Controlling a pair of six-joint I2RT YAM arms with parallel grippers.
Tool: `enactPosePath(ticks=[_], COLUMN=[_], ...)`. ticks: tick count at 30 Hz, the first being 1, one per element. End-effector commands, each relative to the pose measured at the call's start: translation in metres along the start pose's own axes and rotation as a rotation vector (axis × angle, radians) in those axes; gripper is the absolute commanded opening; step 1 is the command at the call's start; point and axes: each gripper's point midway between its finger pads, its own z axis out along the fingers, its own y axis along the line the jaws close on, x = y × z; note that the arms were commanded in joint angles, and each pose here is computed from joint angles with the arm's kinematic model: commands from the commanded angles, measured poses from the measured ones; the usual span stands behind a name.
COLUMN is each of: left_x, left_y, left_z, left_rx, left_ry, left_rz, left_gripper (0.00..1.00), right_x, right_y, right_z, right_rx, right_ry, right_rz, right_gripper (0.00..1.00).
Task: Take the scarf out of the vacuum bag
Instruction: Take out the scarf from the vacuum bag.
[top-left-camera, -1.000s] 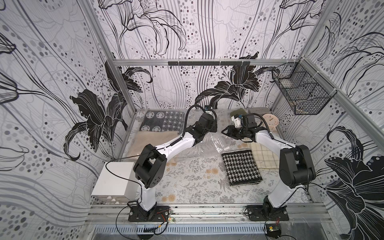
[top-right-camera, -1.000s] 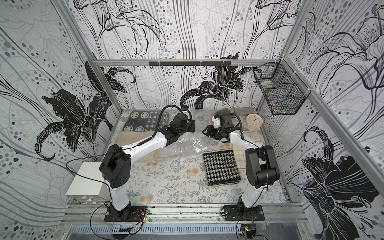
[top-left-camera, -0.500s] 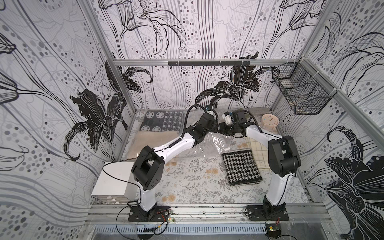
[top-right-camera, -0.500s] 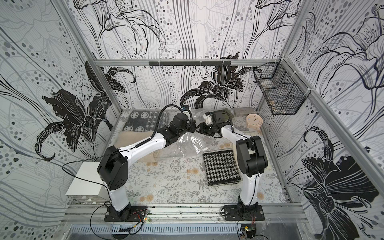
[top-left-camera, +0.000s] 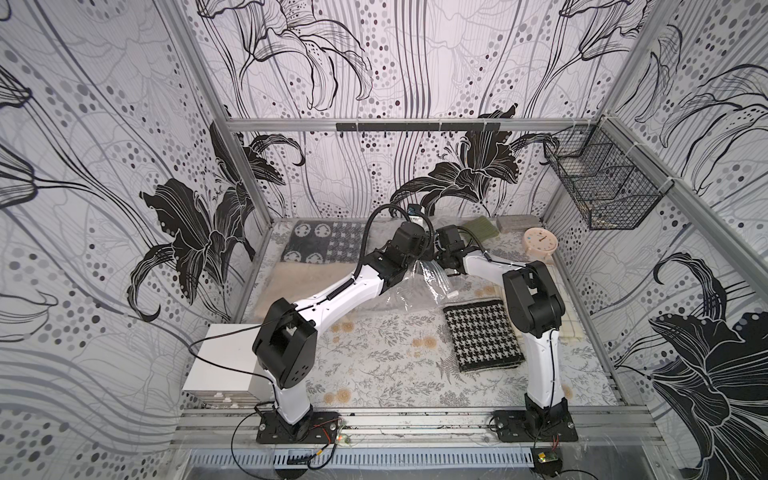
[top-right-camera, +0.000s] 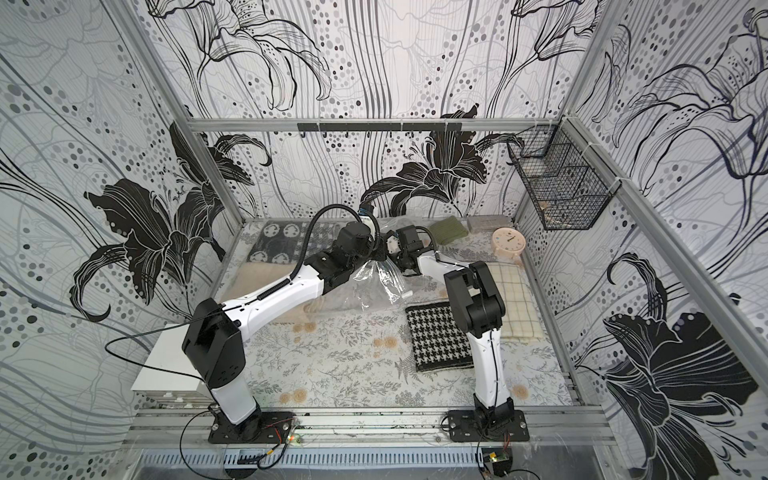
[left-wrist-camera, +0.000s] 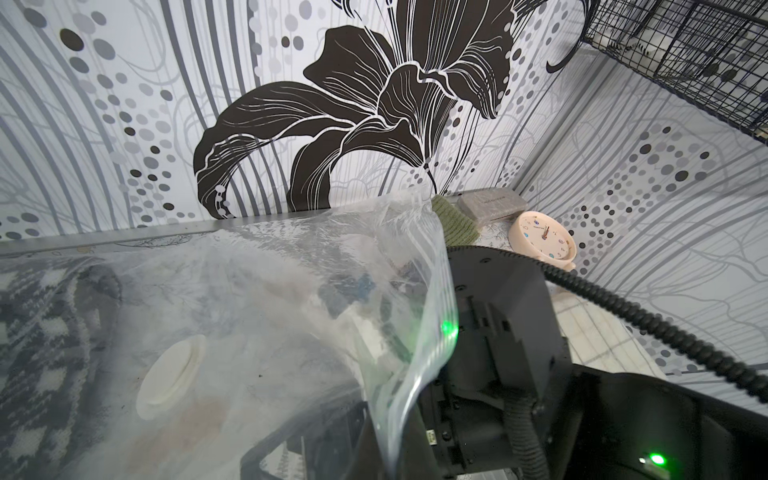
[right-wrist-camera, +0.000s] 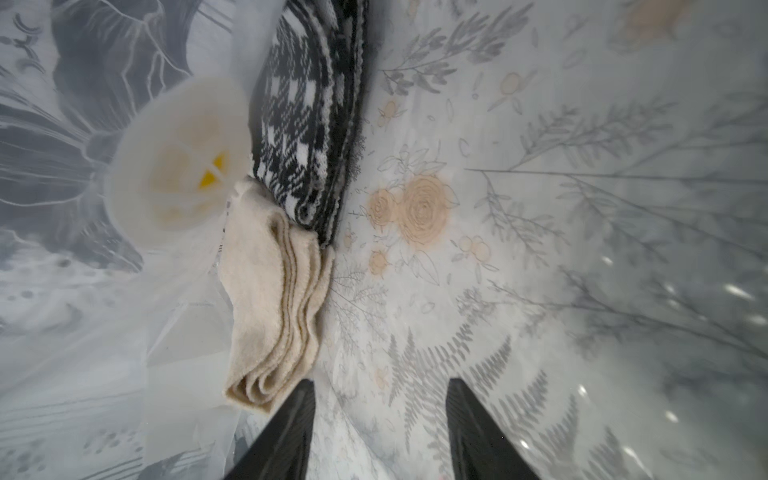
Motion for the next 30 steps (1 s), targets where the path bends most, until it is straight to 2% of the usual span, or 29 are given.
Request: enactPosePath(ticks=[1,7,13,30], left_x=[-0.029,-0.024,-0.021,-0.038], left_y=[-0.013,-0.009,-0.009,-0.019], left_z=[-0.018,-0.020,-0.020,-0.035], left_rx=[0.044,0.038,0.047,0.102], left_ry=[-0.089,-0.092,-0.095,-0.134], left_rz=[-0.004,-0.014,-0.024,-0.040], left_gripper=[0.00,0.00,0.00,0.00], right_x=[0.000,0.018,0.018,-0.004], right_y=[0.013,0.020,0.023,0.025], right_z=[0.023,0.063,0.090,0.123], right_rx=[-0.044,-0.045,-0.064,-0.080], right_ry=[0.023,0.099,0.104,0.008], right_rz=[0.032,0.061,0.081,0.130], right_gripper=[0.54,0.58,0.63,0.62])
